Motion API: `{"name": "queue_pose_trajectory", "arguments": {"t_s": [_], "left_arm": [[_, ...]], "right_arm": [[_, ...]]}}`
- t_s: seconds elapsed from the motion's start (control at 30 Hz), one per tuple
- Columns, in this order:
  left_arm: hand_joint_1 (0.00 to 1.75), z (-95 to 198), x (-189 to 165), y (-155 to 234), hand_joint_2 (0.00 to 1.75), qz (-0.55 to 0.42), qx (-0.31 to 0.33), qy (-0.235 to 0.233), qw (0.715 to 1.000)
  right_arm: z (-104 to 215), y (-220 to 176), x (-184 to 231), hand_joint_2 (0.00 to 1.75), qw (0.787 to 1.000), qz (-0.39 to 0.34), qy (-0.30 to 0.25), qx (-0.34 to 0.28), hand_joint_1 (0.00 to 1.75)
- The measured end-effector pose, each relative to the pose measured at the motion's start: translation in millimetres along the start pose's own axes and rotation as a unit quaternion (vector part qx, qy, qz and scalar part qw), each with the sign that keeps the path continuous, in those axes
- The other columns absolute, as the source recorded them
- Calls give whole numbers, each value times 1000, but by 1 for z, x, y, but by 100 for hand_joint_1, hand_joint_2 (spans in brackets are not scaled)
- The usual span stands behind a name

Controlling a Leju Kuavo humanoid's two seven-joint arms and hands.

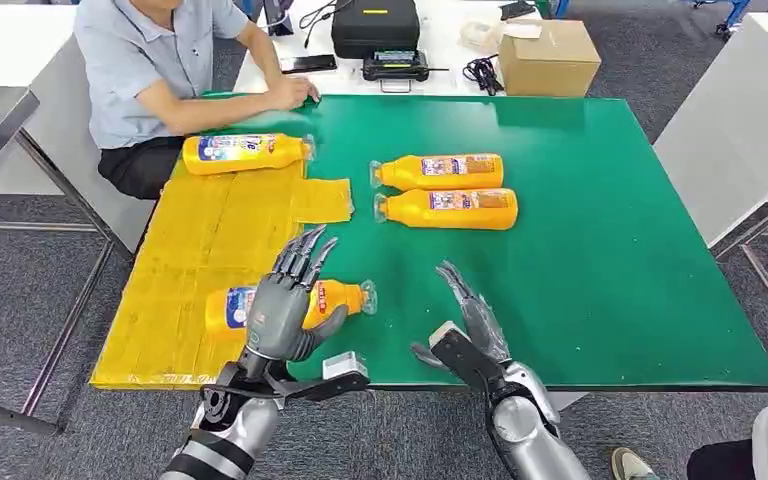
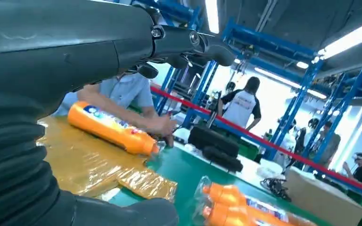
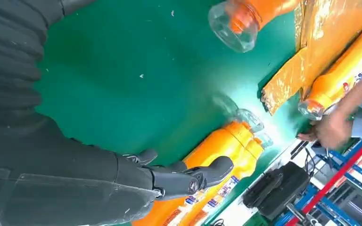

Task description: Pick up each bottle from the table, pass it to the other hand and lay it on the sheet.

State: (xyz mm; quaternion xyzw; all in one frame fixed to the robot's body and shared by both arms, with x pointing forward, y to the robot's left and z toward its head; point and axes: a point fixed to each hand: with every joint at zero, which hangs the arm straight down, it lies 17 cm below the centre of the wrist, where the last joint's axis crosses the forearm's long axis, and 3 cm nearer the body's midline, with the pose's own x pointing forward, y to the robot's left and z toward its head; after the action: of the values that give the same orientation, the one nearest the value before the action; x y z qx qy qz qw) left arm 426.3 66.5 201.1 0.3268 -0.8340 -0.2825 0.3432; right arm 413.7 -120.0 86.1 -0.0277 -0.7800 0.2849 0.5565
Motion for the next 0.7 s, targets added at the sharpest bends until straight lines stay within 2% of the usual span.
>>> {"name": "queue_pose_trajectory", "arguments": {"t_s": [0.2, 0.27, 0.3, 0.37, 0.5, 0.7], "left_arm": [[0, -3, 18, 14, 175, 93, 39, 24, 995], [0, -3, 29, 15, 175, 176, 45, 42, 982], [0, -3, 34, 14, 175, 243, 49, 59, 967], [0, -1, 46, 13, 175, 303, 46, 63, 950], [0, 4, 70, 9, 175, 441, 29, 71, 894], [0, 11, 81, 19, 175, 514, 30, 67, 855]], "right_arm": [[5, -3, 0, 175, 1000, 1, -1, -9, 0], [9, -9, 5, 175, 1000, -1, -13, -27, 0], [10, -18, 13, 175, 998, 0, -29, -47, 0], [12, -29, 20, 175, 997, 0, -41, -69, 0], [22, -75, 32, 175, 988, 10, -50, -148, 0], [45, -123, 11, 175, 978, 65, -21, -195, 0]]}}
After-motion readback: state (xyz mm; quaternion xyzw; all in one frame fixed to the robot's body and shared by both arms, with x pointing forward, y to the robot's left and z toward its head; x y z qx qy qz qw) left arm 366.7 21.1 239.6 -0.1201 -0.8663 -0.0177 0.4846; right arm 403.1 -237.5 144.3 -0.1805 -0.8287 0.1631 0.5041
